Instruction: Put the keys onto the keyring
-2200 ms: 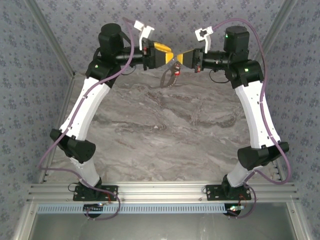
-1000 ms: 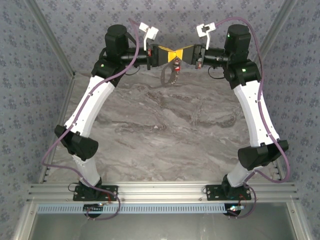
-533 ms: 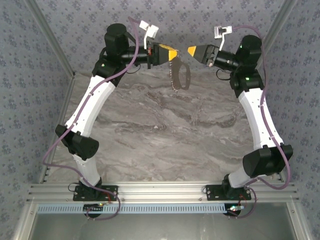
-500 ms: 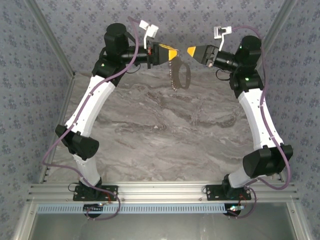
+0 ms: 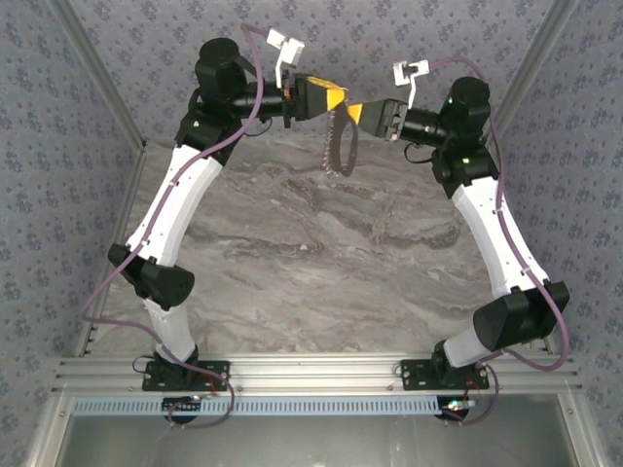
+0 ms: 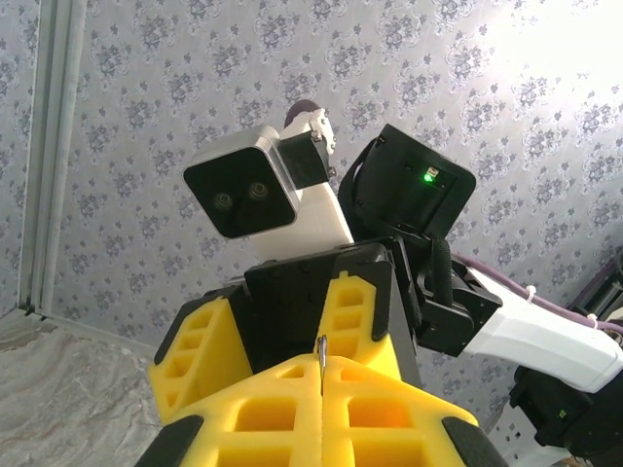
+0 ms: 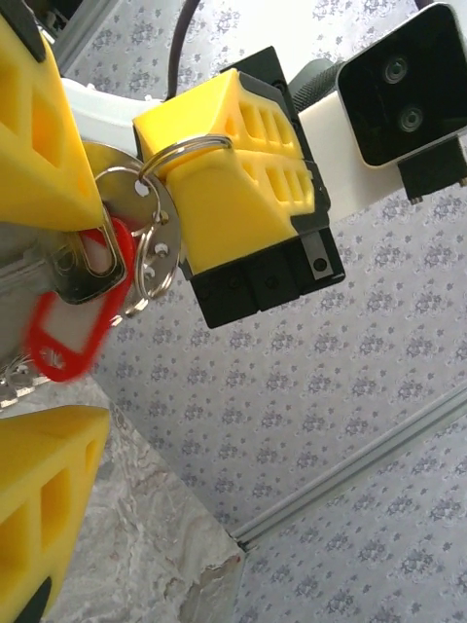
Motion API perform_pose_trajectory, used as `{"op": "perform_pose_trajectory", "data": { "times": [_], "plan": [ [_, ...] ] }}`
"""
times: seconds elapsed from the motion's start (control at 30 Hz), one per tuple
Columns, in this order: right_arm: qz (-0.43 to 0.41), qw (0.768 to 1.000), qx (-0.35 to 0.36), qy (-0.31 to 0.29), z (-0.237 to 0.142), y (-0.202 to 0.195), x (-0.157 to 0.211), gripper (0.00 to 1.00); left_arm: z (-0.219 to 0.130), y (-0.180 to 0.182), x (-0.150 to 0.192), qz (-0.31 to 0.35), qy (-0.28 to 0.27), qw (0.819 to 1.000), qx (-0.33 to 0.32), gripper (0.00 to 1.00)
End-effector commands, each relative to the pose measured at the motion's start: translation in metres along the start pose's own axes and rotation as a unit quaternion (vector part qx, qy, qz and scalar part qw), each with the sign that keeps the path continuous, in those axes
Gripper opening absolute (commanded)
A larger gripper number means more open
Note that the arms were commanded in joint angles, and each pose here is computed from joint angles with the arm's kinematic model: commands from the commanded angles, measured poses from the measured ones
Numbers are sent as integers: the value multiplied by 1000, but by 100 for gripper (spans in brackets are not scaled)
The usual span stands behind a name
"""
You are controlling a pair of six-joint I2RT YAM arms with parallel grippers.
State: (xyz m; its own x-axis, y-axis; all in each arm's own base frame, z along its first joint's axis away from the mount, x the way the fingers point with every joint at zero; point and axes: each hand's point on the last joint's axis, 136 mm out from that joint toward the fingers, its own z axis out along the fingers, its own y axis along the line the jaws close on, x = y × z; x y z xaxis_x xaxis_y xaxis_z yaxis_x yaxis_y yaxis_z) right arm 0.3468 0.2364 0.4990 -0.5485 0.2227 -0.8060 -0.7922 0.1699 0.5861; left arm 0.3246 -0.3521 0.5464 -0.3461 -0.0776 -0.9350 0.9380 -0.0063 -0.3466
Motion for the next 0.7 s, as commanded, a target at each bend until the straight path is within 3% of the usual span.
{"op": "perform_pose_trajectory", "data": {
  "times": [0.0, 0.67],
  "plan": [
    [-23, 1000, -21, 1, 0, 20, -2, 53, 1, -17, -13, 26, -13, 999, 24, 0],
    [-15, 999, -41, 13, 11, 28, 5, 51, 1, -17, -14, 24, -14, 999, 28, 0]
  ]
}}
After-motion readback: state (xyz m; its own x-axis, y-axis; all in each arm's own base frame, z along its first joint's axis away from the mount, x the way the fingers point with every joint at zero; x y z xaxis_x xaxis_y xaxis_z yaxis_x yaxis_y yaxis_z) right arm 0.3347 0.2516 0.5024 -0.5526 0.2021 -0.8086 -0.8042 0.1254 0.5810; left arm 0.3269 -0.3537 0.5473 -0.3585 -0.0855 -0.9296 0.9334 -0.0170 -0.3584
